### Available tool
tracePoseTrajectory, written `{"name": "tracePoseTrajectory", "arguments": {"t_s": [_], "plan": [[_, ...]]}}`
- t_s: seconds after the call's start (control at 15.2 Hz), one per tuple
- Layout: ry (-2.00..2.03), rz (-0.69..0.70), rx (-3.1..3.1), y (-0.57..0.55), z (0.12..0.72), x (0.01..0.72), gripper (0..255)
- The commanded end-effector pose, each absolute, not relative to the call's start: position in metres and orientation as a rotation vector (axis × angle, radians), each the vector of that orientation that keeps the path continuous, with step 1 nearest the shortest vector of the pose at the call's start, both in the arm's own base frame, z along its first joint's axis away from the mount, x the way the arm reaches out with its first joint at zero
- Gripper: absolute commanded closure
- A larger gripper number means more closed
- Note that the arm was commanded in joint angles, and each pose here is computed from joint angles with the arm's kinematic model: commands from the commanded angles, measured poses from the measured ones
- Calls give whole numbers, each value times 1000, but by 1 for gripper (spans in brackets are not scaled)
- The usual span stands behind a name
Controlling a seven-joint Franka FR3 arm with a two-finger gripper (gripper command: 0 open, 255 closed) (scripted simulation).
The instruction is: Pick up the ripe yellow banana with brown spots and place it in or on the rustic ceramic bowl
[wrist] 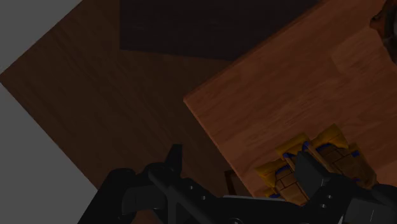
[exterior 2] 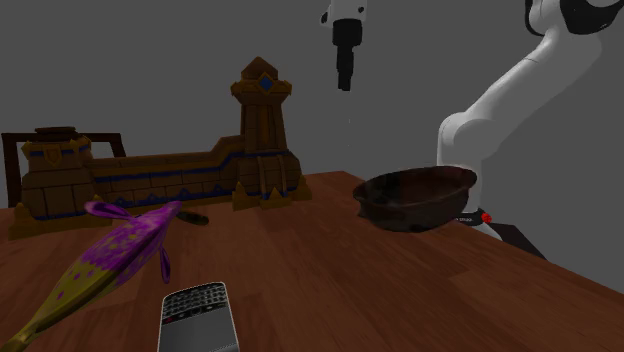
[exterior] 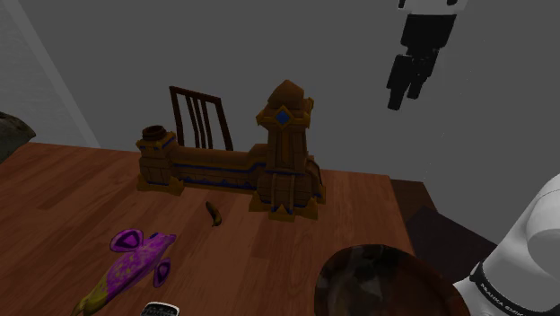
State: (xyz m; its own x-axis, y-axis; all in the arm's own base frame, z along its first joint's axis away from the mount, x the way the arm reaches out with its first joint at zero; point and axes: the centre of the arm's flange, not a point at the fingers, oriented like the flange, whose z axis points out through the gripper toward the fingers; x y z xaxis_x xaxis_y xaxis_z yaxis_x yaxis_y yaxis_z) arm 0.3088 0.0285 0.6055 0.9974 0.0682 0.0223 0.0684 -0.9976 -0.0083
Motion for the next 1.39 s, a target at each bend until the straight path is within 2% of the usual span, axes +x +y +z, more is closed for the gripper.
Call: {"name": "tracePoseTrajectory", "arguments": {"t_s": [0.0, 1.32], "plan": [[-107, -34, -3131, 29, 605, 309, 0], [-5, -155, -3141, 254, 499, 389, 0]]}}
